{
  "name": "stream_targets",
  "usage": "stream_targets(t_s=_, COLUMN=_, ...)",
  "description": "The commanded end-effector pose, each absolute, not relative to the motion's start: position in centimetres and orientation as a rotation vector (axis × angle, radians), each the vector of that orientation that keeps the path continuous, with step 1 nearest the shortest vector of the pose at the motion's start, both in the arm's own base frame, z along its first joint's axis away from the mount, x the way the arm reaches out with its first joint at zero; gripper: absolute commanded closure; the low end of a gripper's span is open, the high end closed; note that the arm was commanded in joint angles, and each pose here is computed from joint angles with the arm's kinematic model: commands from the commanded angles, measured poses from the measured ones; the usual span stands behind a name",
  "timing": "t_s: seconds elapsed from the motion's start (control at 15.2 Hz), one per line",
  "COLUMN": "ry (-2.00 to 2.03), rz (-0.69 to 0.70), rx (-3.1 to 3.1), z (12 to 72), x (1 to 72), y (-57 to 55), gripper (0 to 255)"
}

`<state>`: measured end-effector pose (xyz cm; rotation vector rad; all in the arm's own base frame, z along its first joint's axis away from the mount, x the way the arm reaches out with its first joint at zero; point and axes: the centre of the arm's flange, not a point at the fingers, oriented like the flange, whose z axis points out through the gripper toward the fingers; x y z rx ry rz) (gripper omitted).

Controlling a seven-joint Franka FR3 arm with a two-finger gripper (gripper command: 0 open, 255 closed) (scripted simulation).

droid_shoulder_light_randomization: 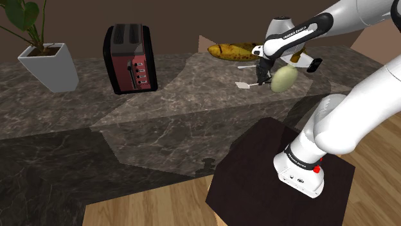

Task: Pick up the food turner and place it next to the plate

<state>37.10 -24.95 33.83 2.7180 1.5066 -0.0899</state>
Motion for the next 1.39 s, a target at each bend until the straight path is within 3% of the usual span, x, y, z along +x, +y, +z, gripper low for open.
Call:
stream_targets(t_s=0.0, ry=1.507, rz=-0.090, rx=2.718, z=33.8, x=37.1, y=-25.0, gripper=255)
stream_targets(t_s=1.32, ry=1.507, rz=-0.090, rx=2.718, z=42.3, x=37.1, y=-25.0, gripper=255)
